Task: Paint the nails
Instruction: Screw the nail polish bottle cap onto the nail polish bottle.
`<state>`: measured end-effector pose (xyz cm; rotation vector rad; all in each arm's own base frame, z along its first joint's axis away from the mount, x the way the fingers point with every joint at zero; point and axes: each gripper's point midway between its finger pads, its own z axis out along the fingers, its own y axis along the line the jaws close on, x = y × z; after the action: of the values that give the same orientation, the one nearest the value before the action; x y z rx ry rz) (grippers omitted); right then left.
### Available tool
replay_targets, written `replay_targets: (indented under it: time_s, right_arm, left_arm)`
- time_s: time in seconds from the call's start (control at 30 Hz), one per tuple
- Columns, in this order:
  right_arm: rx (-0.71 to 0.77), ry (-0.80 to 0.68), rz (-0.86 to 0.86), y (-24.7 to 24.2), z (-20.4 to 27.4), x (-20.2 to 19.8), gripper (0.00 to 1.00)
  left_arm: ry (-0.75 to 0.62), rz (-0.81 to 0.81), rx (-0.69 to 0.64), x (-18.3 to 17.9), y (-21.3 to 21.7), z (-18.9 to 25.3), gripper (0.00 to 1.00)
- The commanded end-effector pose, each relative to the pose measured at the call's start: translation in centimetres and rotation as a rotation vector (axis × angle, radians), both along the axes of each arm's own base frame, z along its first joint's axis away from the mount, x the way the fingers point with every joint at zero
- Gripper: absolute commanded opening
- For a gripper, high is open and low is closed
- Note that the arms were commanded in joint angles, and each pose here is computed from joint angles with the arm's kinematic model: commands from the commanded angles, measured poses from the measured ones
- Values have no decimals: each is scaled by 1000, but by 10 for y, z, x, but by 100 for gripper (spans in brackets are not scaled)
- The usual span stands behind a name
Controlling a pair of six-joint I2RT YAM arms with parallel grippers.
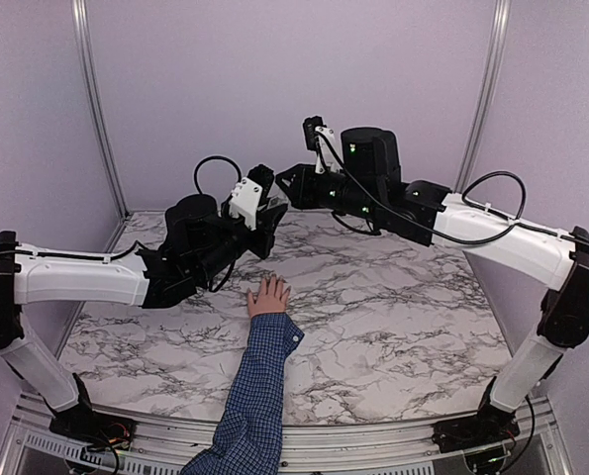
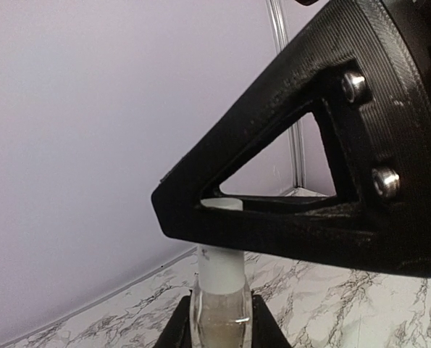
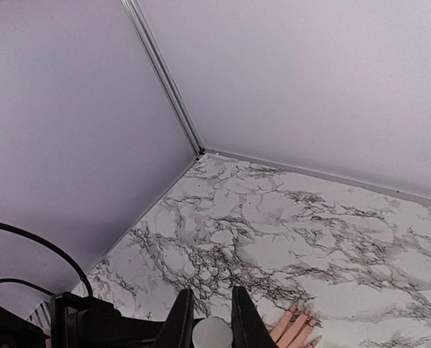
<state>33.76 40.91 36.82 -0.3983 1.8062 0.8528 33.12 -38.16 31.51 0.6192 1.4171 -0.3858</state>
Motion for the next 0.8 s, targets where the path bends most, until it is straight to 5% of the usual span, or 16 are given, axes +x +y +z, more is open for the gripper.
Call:
replay_targets:
  time_s: [0.0,0.2,0.3,0.77]
  right_arm:
    - [35,12,25,7,10,-12,0]
    - [84,-97,108,-7,42,-28,38]
    - [128,-173,154,-21,62,-37,49]
    - [169,-414,598,-43,95,-104,55]
  left_arm:
    - [-74,32,-74,-1,4,35,0]
    - [-42,-81,-156,-16,15,44,0]
    - [-2,-195,-222,-27,22,52,0]
    - [167,-888,-262,-116,10,70,0]
